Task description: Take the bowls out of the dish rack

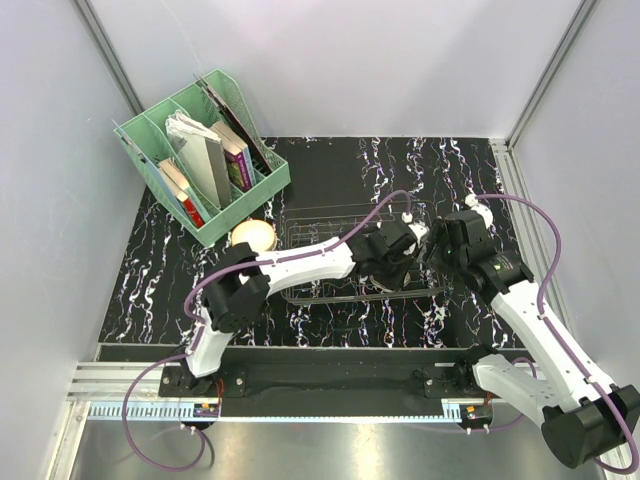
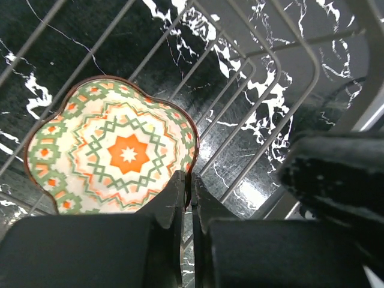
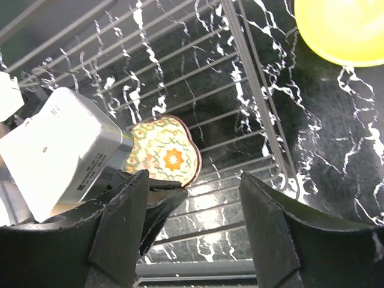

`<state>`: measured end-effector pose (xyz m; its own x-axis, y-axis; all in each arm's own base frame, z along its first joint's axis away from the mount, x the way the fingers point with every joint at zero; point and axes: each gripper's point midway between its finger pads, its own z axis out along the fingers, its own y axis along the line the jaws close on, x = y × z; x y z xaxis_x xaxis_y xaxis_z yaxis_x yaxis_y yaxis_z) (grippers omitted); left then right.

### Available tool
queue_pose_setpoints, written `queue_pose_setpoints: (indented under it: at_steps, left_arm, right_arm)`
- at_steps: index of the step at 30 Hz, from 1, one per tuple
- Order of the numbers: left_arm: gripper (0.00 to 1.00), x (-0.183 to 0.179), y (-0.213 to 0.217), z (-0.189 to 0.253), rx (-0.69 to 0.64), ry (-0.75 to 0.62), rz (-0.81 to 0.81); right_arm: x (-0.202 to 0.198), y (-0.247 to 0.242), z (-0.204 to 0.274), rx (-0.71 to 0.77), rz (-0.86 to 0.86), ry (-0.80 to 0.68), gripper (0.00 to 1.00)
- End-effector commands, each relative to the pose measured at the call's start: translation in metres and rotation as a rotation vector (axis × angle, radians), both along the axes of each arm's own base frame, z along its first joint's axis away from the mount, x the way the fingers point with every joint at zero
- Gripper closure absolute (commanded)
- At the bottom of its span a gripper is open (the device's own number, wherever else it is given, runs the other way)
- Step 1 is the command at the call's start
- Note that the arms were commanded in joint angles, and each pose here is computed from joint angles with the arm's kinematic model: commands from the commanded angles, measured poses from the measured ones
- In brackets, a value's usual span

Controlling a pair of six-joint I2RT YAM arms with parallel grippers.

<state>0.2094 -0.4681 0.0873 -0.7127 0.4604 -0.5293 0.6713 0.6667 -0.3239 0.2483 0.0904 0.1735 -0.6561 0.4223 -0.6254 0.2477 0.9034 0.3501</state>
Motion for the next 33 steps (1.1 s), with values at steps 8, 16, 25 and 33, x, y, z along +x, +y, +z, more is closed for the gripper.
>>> queue_pose_setpoints:
  at_steps: [8, 16, 25, 33]
  left_arm:
    - [0.64, 0.016, 0.018, 0.022, 0.022, -0.118, 0.118]
    - [0.46, 0.019, 0.020, 0.068, -0.091, -0.177, 0.149]
    - [0.41, 0.038, 0.056, 0.087, -0.123, -0.232, 0.330]
    - [0.41, 0.047, 0.129, 0.115, -0.192, -0.259, 0.551]
  right_arm:
    - [0.008, 0.009, -0.010, -0.035, 0.079, 0.034, 0.28]
    - [0.015, 0.019, -0.026, -0.053, 0.132, 0.104, 0.25]
    - [0.024, 0.032, -0.027, -0.032, 0.187, 0.121, 0.25]
    - [0.029, 0.041, -0.040, -0.022, 0.210, 0.175, 0.26]
